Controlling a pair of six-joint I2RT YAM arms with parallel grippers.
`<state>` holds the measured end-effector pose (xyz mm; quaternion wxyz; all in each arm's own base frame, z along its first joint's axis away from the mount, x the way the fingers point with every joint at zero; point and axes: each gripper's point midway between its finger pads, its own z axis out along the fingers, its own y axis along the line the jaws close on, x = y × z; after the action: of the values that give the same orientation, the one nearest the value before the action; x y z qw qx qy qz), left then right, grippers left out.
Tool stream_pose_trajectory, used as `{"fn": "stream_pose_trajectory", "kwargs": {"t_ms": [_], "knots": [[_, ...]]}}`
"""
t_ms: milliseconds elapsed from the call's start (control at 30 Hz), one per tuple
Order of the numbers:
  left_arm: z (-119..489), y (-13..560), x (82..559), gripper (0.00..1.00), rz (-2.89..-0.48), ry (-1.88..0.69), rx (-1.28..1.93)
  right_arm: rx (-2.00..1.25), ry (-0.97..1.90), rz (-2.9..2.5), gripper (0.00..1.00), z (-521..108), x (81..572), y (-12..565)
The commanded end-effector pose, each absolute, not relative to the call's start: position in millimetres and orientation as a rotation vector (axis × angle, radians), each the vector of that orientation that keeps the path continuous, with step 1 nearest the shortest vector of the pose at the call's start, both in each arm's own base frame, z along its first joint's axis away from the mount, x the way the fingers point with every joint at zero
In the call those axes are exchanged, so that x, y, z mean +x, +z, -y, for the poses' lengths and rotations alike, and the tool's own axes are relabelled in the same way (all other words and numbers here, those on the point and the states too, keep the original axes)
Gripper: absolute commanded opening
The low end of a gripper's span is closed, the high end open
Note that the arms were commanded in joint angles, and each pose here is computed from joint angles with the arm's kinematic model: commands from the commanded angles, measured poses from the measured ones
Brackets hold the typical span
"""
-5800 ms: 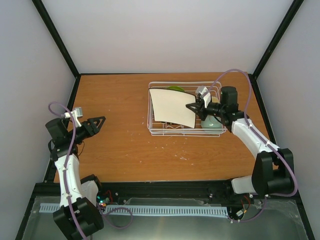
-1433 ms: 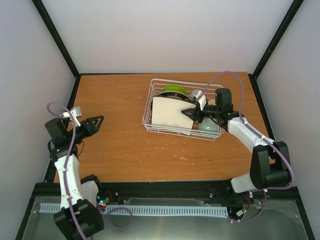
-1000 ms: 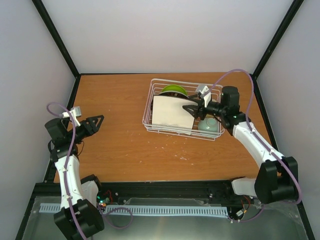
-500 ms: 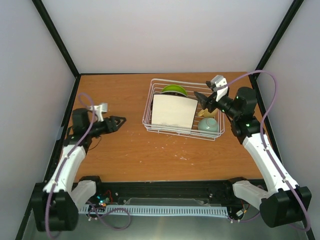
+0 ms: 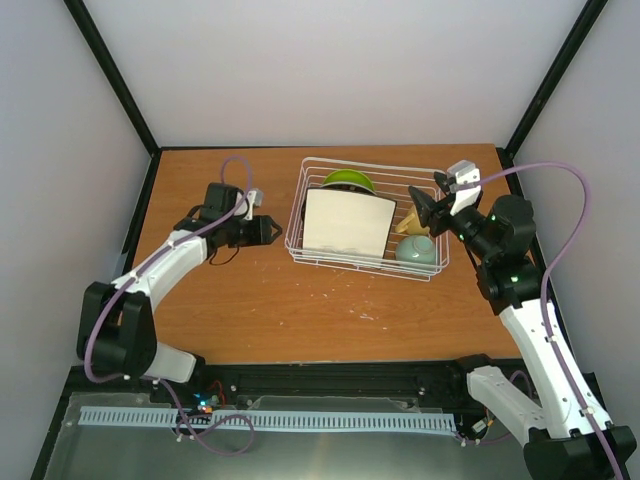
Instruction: Load the mixed dishes into the dish rack
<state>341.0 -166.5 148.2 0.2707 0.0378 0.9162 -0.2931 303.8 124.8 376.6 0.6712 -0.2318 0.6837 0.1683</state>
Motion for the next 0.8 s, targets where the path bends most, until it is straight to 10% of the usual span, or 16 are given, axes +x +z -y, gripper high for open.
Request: {"fn": "stream_pose_trajectory", "kwargs": {"t_ms": [0, 600, 767], "knots": [[176, 153, 355, 0.52, -2.480, -0.704, 0.182, -0.487, 0.364, -1.618, 0.61, -117, 303, 360], [215, 116, 365, 0.35, -2.609, -0.636, 0.298, -0.505, 0.371, -1.608, 0.58, -119, 297, 361], [216, 98, 366, 0.03, -2.679, -0.521, 0.287, -0.510, 0.355, -1.601, 0.58, -117, 295, 364]]}}
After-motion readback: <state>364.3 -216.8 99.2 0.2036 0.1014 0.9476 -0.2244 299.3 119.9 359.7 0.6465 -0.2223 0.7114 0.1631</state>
